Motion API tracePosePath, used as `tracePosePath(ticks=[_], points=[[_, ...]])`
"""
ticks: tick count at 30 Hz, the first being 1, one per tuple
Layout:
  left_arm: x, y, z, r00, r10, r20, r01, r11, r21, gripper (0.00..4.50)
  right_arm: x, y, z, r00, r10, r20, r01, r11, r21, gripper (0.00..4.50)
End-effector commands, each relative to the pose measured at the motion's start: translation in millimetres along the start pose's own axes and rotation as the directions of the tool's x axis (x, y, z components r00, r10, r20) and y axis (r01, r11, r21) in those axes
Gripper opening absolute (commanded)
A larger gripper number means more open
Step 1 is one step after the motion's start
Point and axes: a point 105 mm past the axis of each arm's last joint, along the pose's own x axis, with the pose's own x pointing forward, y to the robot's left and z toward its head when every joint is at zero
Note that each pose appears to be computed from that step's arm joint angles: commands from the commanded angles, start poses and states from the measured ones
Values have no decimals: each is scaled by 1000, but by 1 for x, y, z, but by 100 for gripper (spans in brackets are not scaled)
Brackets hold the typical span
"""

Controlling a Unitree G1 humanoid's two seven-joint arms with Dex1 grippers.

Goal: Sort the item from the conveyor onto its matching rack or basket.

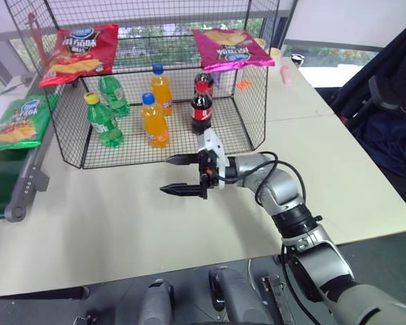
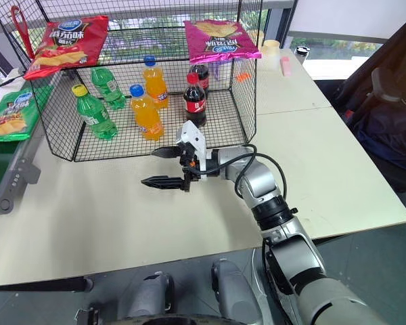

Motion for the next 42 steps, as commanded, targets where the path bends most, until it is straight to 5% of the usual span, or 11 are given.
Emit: tracePosePath(ticks=[1,14,31,34,41,42], points=[[2,-7,-13,1000,-23,11,22,998,57,450,5,16,18,995,98,12,-97,993,-66,444],[11,-36,-20,988,-69,135,31,965,261,450,-3,6,25,1000,12,-1,-12,995,-96,444],[5,-35,-41,998,24,50,-40,936,350,450,-9,4,23,1000,-18,-18,16,993,-114,444],[7,-38,-46,999,25,29,-34,930,365,370,-8,3,24,1000,-20,-18,18,993,-118,450],[22,-48,-61,997,58,-50,-36,931,363,18,-10,1,26,999,-36,-23,33,992,-120,450],[21,-49,-61,997,54,-52,-32,932,361,3,-10,1,26,999,-40,-24,37,992,-121,450]])
